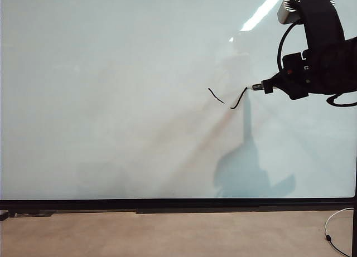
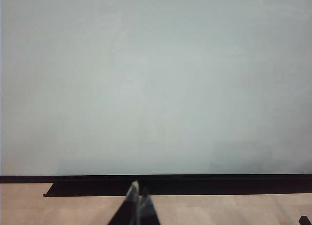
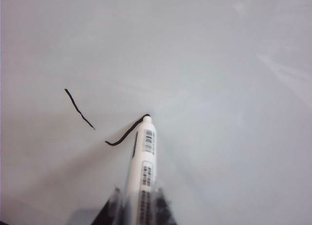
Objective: Pick up the pen on the shelf to the right of the whiteboard and draw a check mark.
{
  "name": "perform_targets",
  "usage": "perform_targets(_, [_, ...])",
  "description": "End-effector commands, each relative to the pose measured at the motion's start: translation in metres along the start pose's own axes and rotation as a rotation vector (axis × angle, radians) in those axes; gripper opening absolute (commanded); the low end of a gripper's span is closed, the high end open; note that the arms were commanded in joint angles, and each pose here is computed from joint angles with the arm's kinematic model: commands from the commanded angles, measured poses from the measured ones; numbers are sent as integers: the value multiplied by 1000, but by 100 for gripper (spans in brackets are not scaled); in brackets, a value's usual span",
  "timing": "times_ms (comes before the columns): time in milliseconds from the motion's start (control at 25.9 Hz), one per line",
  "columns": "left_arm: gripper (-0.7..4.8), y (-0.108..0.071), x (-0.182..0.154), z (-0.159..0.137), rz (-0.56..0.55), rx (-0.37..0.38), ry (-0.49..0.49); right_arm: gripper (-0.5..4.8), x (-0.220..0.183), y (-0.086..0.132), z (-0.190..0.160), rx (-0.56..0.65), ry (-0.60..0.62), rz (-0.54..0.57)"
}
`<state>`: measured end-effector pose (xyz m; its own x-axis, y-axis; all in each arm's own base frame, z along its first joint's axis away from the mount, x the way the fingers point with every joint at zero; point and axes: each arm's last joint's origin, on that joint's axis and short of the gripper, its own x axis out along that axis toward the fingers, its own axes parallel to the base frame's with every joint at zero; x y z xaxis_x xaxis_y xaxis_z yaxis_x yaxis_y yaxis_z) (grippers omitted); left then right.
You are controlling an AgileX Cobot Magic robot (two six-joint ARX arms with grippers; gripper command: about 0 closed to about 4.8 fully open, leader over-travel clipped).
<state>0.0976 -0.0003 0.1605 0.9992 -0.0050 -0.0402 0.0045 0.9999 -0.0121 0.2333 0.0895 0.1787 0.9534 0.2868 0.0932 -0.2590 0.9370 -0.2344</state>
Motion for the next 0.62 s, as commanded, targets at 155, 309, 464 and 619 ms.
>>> perform_targets(155, [-4,0,0,2,-1,4,-15,-5,-1,-6,12,-14,-54,-62])
perform_targets(309, [-4,0,0,2,-1,4,-15,-5,-1,-9,13,-15,-58,-79])
perform_targets(464, [-5,0,0,2,-1,4,-14,-5,-2,-11,16,-19,-60,-87])
perform_targets(619, [-5,0,0,2,-1,4,-15,-5,-4,-12,20,-36,-71,-98])
